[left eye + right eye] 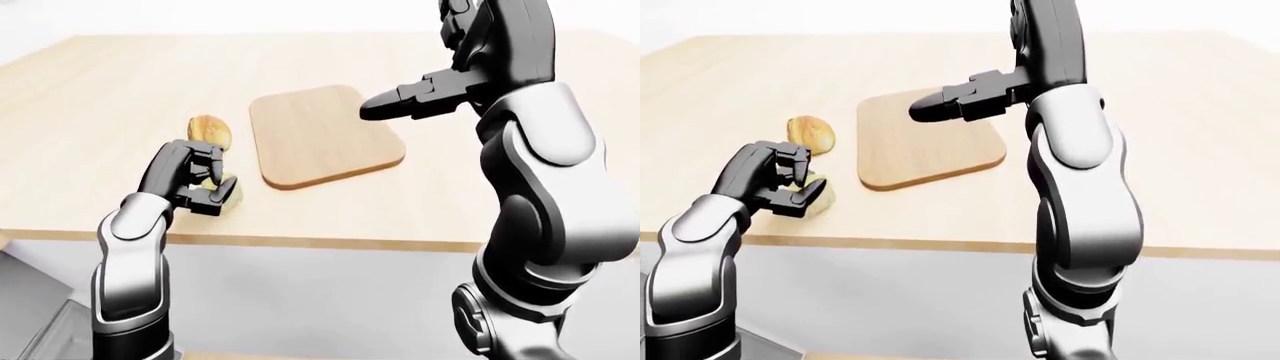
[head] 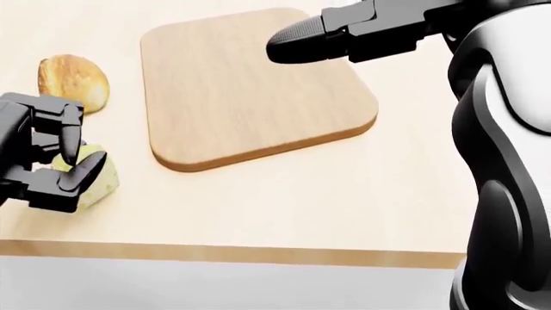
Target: Place the bread and cheese on the cutting board.
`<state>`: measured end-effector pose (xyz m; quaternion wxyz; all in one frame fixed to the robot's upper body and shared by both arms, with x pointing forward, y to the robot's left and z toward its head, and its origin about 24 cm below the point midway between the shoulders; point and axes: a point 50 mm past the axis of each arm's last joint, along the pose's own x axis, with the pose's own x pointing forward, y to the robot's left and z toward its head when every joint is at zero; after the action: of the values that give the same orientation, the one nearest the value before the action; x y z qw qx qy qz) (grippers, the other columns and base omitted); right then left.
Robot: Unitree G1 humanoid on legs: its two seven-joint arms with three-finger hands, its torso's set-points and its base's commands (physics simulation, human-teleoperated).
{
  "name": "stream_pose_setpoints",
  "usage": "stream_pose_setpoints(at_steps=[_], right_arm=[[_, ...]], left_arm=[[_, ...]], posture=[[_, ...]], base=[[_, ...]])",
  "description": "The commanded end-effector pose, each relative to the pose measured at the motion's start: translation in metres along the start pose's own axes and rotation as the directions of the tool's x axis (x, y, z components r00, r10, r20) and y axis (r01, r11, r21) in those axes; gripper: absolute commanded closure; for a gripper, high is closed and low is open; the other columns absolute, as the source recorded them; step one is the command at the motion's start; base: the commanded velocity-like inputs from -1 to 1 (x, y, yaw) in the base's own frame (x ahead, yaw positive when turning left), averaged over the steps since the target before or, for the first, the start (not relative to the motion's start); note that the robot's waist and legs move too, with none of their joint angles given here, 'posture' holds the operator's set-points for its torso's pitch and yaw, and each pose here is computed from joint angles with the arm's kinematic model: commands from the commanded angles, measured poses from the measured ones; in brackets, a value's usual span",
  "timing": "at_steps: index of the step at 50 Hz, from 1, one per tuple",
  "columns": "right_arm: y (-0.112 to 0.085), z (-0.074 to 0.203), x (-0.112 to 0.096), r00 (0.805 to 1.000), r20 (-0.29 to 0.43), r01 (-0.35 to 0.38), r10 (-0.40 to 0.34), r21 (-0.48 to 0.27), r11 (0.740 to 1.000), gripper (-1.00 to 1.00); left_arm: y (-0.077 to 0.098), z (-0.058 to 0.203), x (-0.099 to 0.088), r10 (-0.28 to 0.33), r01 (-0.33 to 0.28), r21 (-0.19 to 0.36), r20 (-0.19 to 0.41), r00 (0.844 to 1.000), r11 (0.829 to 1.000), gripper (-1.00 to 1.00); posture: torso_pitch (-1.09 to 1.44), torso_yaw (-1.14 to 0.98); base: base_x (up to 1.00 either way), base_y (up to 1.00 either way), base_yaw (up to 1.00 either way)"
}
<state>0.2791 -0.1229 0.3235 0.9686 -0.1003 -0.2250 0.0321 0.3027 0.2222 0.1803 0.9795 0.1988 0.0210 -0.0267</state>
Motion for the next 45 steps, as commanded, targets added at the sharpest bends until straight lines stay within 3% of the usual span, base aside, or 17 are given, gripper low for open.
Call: stream_pose_setpoints(at_steps=[1, 15, 24, 37, 45], right_arm=[[-0.002, 0.015, -0.001, 0.997, 0.078, 0.015, -0.014, -0.005, 1.000, -1.00], [-0.002, 0.014, 0.000, 0.997, 0.077, 0.014, -0.014, -0.007, 1.000, -1.00], [-0.002, 0.015, -0.001, 0.997, 0.078, 0.014, -0.013, -0.005, 1.000, -1.00], [-0.003, 0.017, -0.001, 0.997, 0.082, 0.014, -0.013, -0.005, 1.000, -1.00], [-0.003, 0.018, 0.000, 0.996, 0.084, 0.015, -0.014, -0.004, 1.000, -1.00]], left_arm=[[0.002, 0.009, -0.001, 0.002, -0.003, 0.011, 0.037, 0.999, 1.000, 1.00], [0.002, 0.011, -0.001, 0.002, -0.002, 0.010, 0.049, 0.999, 1.000, 1.00], [0.014, 0.032, -0.006, 0.035, -0.036, 0.010, 0.092, 0.995, 0.999, 1.00], [0.038, 0.096, 0.001, 0.066, -0.082, 0.080, 0.180, 0.981, 0.993, 1.00], [0.050, 0.171, 0.014, 0.055, -0.106, 0.178, 0.267, 0.962, 0.978, 1.00]], posture=[[0.00, 0.00], [0.00, 0.00], [0.00, 0.00], [0.00, 0.00], [0.00, 0.00]], base=[[0.00, 0.00, 0.00], [0.00, 0.00, 0.00], [0.00, 0.00, 0.00], [0.00, 0.00, 0.00], [0.00, 0.00, 0.00]])
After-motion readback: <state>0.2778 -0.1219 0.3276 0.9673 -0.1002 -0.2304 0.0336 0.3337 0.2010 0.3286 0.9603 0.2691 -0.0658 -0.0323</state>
